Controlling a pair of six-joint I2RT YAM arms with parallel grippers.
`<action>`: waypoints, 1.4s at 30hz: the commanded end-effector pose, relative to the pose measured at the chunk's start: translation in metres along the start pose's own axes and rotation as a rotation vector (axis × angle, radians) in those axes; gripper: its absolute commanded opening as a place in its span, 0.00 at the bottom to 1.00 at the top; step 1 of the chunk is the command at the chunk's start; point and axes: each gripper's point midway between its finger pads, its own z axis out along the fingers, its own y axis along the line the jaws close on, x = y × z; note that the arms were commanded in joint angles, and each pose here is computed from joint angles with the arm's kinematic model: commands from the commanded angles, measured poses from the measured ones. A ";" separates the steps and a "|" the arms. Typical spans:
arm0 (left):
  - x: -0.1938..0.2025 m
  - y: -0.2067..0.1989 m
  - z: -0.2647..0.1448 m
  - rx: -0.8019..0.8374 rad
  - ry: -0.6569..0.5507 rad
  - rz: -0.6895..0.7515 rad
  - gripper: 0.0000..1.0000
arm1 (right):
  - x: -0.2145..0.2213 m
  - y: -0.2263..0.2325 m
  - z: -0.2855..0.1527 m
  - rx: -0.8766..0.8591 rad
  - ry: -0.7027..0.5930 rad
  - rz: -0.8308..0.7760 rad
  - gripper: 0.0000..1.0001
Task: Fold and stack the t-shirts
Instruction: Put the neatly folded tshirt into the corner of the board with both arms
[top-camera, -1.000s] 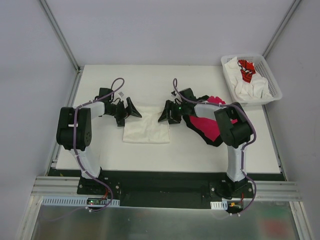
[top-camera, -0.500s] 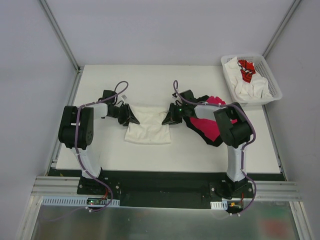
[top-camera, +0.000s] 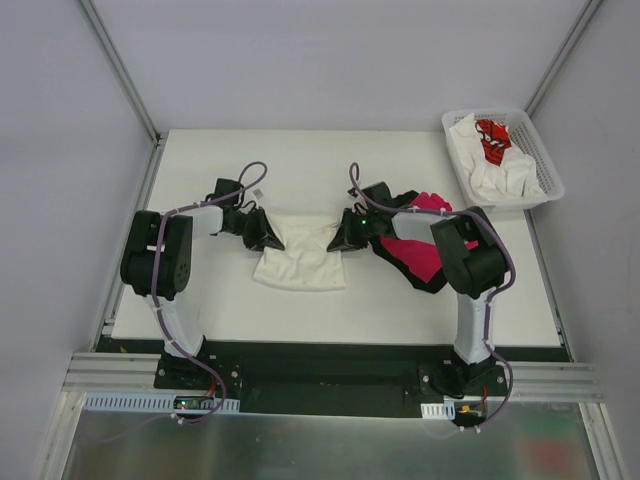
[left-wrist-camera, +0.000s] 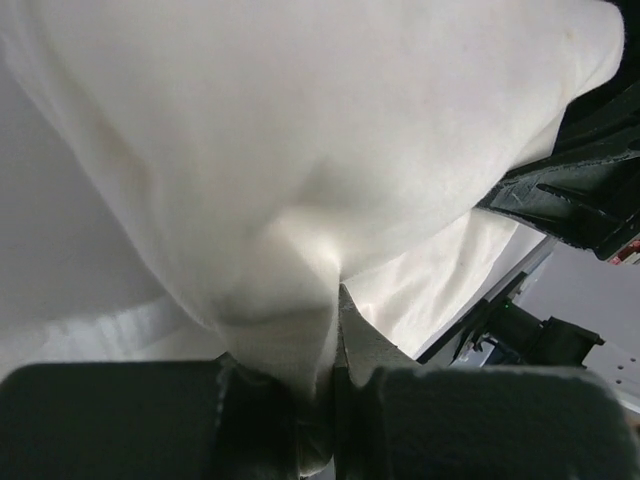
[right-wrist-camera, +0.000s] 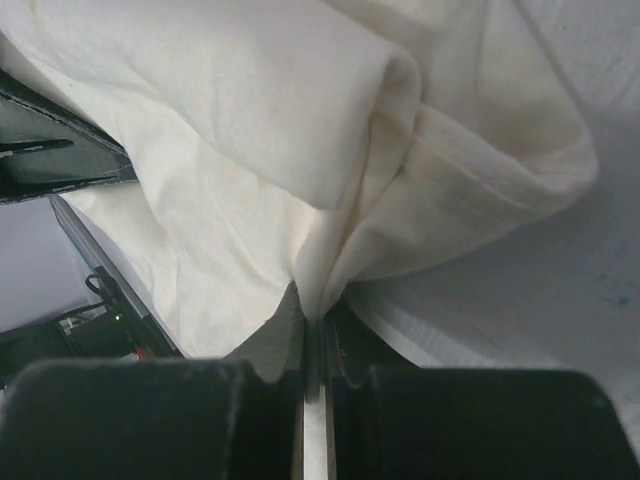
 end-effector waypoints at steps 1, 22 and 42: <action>-0.004 -0.030 0.012 0.015 0.005 0.095 0.00 | -0.007 0.010 -0.020 -0.001 -0.049 -0.044 0.01; -0.024 -0.141 0.024 0.113 -0.064 0.297 0.00 | -0.030 0.028 -0.098 0.044 -0.202 -0.084 0.01; -0.059 -0.233 -0.008 0.253 -0.125 0.400 0.00 | -0.040 0.027 -0.166 0.138 -0.348 -0.104 0.01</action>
